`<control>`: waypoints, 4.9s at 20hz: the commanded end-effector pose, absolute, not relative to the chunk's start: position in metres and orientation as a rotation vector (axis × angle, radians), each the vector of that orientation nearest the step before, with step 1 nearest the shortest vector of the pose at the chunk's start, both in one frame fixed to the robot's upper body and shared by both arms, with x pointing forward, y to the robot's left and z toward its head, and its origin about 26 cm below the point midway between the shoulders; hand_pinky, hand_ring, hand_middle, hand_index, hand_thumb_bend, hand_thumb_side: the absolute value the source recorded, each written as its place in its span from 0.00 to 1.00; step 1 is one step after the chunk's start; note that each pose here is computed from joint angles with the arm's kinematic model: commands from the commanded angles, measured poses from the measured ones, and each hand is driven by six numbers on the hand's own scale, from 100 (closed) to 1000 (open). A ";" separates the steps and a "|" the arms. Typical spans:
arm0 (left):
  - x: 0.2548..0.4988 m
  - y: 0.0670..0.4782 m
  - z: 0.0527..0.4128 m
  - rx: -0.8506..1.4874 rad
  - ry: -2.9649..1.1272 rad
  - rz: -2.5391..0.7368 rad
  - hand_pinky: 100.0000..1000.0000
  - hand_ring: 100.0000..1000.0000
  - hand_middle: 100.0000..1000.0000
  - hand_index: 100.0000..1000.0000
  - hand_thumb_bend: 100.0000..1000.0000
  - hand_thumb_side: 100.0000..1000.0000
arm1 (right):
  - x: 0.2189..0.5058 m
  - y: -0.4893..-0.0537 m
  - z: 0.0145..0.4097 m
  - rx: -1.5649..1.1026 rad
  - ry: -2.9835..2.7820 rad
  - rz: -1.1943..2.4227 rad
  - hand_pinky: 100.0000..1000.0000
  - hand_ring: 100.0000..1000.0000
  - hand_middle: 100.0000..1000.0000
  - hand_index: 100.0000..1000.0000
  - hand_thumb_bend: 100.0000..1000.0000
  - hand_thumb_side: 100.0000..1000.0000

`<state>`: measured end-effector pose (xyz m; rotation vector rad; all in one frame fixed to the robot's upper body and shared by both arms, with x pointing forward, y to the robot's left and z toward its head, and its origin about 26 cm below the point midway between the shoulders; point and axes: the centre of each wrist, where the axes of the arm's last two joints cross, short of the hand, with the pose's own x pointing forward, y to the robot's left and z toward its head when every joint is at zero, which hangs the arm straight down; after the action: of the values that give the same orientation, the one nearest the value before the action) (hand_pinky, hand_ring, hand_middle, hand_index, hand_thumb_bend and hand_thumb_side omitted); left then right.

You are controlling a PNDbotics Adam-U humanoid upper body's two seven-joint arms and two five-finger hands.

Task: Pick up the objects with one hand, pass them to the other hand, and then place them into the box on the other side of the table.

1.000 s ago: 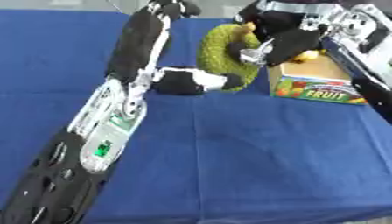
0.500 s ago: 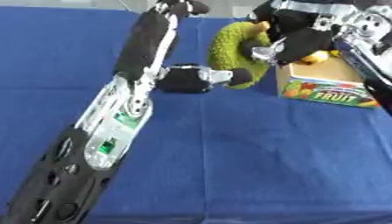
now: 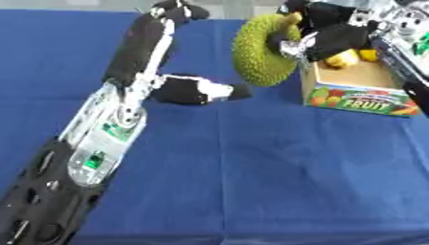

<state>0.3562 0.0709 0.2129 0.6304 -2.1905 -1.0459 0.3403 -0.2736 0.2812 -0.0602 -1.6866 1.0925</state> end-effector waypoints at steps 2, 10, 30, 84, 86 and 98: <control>0.355 0.091 0.228 0.653 -2.169 -1.038 0.79 0.71 0.66 0.76 0.90 0.60 | 0.339 -0.293 0.298 -0.145 -1.732 1.025 0.07 0.35 0.20 0.34 0.00 0.06; 0.357 0.128 0.229 0.682 -2.044 -1.058 0.77 0.69 0.64 0.75 0.89 0.65 | 0.344 -0.329 0.304 -0.225 -1.793 0.814 0.07 0.36 0.20 0.34 0.00 0.16; 0.345 0.161 0.253 0.733 -2.022 -0.999 0.76 0.69 0.64 0.75 0.89 0.65 | 0.349 -0.455 0.283 -0.687 -1.788 0.148 0.08 0.36 0.20 0.34 0.00 0.25; 0.339 0.154 0.262 0.724 -2.073 -0.977 0.75 0.67 0.63 0.73 0.89 0.64 | 0.360 -0.518 0.280 -1.041 -1.735 0.101 0.12 0.38 0.23 0.35 0.00 0.08; 0.339 0.154 0.262 0.724 -2.073 -0.978 0.75 0.67 0.63 0.73 0.89 0.64 | 0.361 -0.509 0.291 -1.024 -1.786 0.119 0.12 0.38 0.23 0.35 0.00 0.07; 0.338 0.148 0.262 0.704 -2.084 -1.000 0.75 0.67 0.63 0.73 0.89 0.64 | 0.380 -0.476 0.295 -0.967 -1.802 0.238 0.11 0.38 0.23 0.35 0.00 0.02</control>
<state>0.3401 0.1488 0.2525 0.6858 -2.0501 -0.9983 0.3835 -0.4732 0.2788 -0.9304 -1.7830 0.2254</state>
